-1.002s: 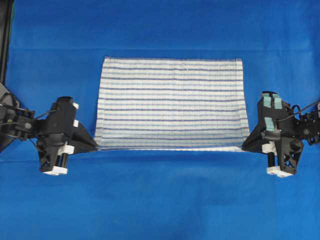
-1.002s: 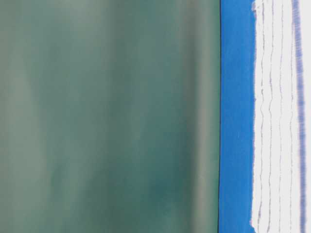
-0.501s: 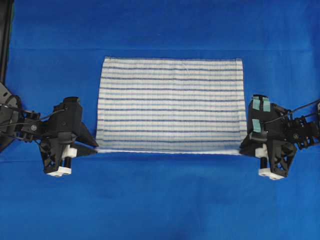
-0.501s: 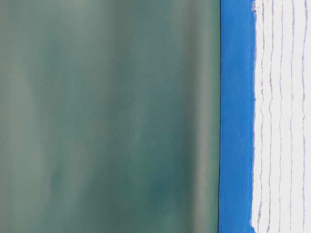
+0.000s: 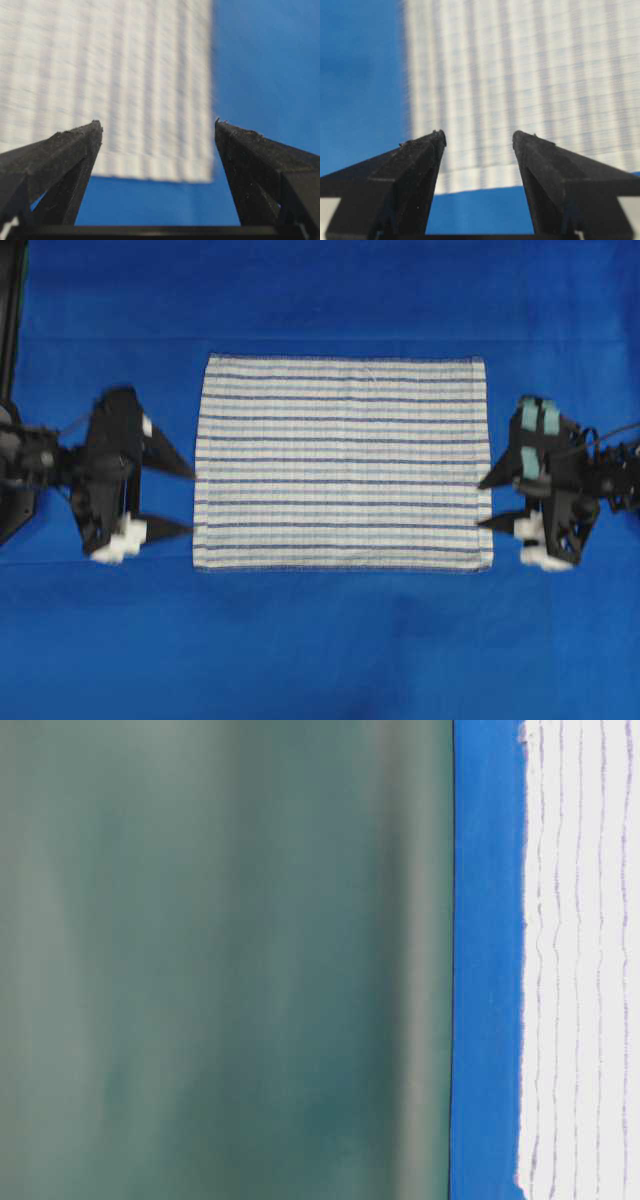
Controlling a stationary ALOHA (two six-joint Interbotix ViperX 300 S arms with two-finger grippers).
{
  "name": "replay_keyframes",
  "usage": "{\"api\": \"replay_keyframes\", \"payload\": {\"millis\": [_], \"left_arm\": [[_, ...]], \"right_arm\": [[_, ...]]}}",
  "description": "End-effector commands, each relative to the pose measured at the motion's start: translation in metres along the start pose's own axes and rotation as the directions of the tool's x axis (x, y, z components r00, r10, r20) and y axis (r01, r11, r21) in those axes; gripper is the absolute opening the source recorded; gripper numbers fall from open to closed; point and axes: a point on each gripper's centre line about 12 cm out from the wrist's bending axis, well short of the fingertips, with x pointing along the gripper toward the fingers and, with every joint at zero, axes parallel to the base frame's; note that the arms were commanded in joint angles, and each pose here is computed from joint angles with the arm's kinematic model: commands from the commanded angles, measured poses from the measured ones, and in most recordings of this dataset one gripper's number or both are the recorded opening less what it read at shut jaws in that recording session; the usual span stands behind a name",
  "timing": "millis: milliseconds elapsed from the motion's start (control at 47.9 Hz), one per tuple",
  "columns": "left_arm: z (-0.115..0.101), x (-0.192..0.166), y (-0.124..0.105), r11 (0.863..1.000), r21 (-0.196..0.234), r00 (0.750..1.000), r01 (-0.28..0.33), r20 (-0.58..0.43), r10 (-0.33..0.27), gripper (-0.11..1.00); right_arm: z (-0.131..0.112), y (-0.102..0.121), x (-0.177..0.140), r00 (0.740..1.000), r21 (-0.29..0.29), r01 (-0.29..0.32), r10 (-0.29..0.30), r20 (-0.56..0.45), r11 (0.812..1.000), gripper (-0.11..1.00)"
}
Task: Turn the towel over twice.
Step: 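Open both grippers, release the towel, and move back to the far corners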
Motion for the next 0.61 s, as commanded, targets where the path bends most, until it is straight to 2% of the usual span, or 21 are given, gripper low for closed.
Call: {"api": "replay_keyframes", "payload": {"millis": [0, 230, 376, 585], "left_arm": [[0.02, -0.008, 0.015, 0.999, -0.004, 0.996, -0.049, 0.076, 0.049, 0.88], [0.041, -0.029, 0.047, 0.982, 0.063, 0.968, -0.177, 0.193, 0.162, 0.88], [0.045, -0.036, 0.062, 0.971, 0.047, 0.95, -0.234, 0.223, 0.219, 0.88], [0.044, -0.035, 0.075, 0.961, 0.021, 0.941, -0.276, 0.209, 0.266, 0.88]], "right_arm": [[0.016, -0.011, -0.01, 0.997, 0.001, 0.03, -0.03, 0.066, 1.0, 0.61], [0.037, -0.044, -0.033, 0.973, 0.007, 0.122, -0.121, 0.194, 0.993, 0.61], [0.043, -0.062, -0.045, 0.954, 0.036, 0.171, -0.175, 0.243, 0.985, 0.61], [0.044, -0.086, -0.045, 0.941, 0.099, 0.231, -0.248, 0.231, 0.968, 0.61]]}}
